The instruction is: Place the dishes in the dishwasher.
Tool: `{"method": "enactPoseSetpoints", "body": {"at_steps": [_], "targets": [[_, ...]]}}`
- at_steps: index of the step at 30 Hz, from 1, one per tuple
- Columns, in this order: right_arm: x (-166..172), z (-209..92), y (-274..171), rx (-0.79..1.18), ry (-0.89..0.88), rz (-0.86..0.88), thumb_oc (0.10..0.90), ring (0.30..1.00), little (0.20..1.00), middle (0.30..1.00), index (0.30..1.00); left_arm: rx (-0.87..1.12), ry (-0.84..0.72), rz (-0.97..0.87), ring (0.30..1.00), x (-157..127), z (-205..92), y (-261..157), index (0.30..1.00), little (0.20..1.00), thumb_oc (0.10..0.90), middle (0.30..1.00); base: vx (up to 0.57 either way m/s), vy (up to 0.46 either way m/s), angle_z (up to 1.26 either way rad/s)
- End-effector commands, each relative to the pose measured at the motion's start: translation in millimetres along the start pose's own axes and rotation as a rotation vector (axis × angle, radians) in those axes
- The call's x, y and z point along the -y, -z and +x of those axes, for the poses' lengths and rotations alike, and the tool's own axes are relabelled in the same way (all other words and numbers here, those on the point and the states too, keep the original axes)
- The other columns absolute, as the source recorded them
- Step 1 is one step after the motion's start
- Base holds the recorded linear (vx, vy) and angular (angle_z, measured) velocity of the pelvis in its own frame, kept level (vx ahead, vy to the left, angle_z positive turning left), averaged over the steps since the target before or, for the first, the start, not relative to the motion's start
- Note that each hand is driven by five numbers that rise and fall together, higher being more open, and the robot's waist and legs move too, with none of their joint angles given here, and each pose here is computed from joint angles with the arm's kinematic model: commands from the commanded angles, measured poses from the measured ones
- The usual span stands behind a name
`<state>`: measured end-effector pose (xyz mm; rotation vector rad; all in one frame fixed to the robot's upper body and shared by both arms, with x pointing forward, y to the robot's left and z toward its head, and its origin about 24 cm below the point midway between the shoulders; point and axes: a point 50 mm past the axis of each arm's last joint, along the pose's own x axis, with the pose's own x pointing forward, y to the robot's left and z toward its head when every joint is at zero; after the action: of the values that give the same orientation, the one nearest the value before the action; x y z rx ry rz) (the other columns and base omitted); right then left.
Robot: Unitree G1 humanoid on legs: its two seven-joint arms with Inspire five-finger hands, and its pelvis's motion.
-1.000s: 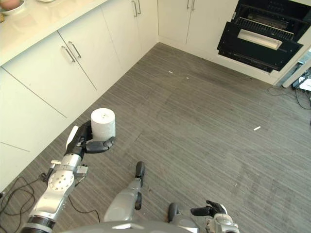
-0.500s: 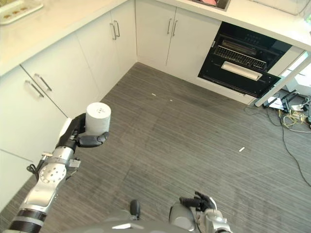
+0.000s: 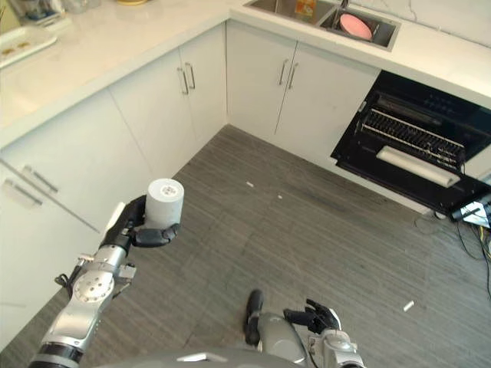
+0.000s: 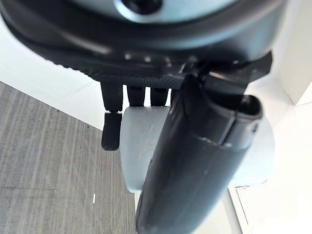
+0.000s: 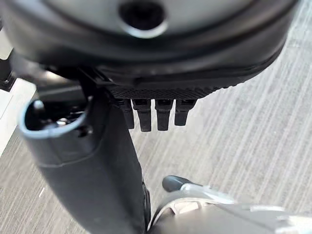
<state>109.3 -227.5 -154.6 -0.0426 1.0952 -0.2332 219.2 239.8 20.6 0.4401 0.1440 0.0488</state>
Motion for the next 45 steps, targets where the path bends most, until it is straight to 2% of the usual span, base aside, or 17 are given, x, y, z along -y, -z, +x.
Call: {"method": "enactPoseSetpoints", "body": {"at_steps": [1, 3, 10, 13, 19, 23, 24, 26, 28, 32, 38, 45], "targets": [[12, -1, 10, -0.041, 0.044, -0.041, 0.8, 0.9, 0.9, 0.9, 0.9, 0.336, -0.066, 0.061, 0.3, -29, 6, -65, 0.3, 0.3, 0.4, 0.3, 0.22, -0.174, -0.43], [19, 1, -5, -0.003, 0.073, -0.031, 0.8, 0.9, 0.9, 0.9, 0.9, 0.341, -0.11, 0.04, 0.3, -36, 5, -67, 0.3, 0.3, 0.4, 0.3, 0.41, -0.254, -0.58], [19, 2, -27, 0.092, 0.07, -0.009, 0.8, 0.9, 0.9, 0.9, 0.9, 0.339, -0.102, 0.002, 0.3, -32, 2, -66, 0.3, 0.3, 0.4, 0.3, 0.31, 0.035, -0.68], [14, 1, -48, 0.188, 0.043, -0.066, 0.8, 0.9, 0.9, 0.9, 0.9, 0.332, -0.107, 0.025, 0.3, -33, 1, -63, 0.3, 0.3, 0.4, 0.3, 0.63, 0.198, -1.06], [14, -3, -35, 0.18, 0.054, -0.051, 0.8, 0.9, 0.9, 0.9, 0.9, 0.329, -0.058, 0.066, 0.3, -25, 6, -64, 0.3, 0.3, 0.4, 0.3, 0.29, 0.171, -1.05], [13, -6, -59, 0.287, 0.061, -0.019, 0.8, 0.9, 0.9, 0.9, 0.9, 0.369, -0.049, 0.142, 0.3, -29, 9, -74, 0.3, 0.3, 0.4, 0.3, 0.19, 0.188, -0.66], [9, -9, -78, 0.363, 0.054, -0.045, 0.8, 0.9, 0.9, 0.9, 0.9, 0.371, -0.059, 0.181, 0.3, -31, 11, -75, 0.3, 0.3, 0.4, 0.3, 0.13, 0.196, -0.67], [9, -10, -78, 0.363, 0.054, -0.046, 0.8, 0.9, 0.9, 0.9, 0.9, 0.372, -0.06, 0.181, 0.3, -31, 11, -75, 0.3, 0.3, 0.4, 0.3, 0.09, 0.082, -0.5], [13, -22, -116, 0.535, 0.067, -0.073, 0.8, 0.9, 0.9, 0.9, 0.9, 0.376, -0.075, 0.169, 0.3, -30, 8, -74, 0.3, 0.3, 0.4, 0.3, 0.24, 0.0, -1.2], [16, -31, -134, 0.619, 0.085, -0.043, 0.8, 0.9, 0.9, 0.9, 0.9, 0.39, -0.081, 0.159, 0.3, -25, 13, -76, 0.3, 0.3, 0.4, 0.3, 0.22, -0.092, -0.65], [16, -38, -141, 0.67, 0.064, -0.046, 0.8, 0.9, 0.9, 0.9, 0.9, 0.408, -0.078, 0.168, 0.3, -22, 16, -80, 0.3, 0.3, 0.4, 0.3, 0.21, -0.096, -0.19], [17, -55, -155, 0.78, 0.019, -0.075, 0.8, 0.9, 0.9, 0.9, 0.9, 0.357, -0.085, 0.057, 0.3, -16, 13, -67, 0.3, 0.3, 0.4, 0.3, 0.3, -0.307, -0.04]]}}
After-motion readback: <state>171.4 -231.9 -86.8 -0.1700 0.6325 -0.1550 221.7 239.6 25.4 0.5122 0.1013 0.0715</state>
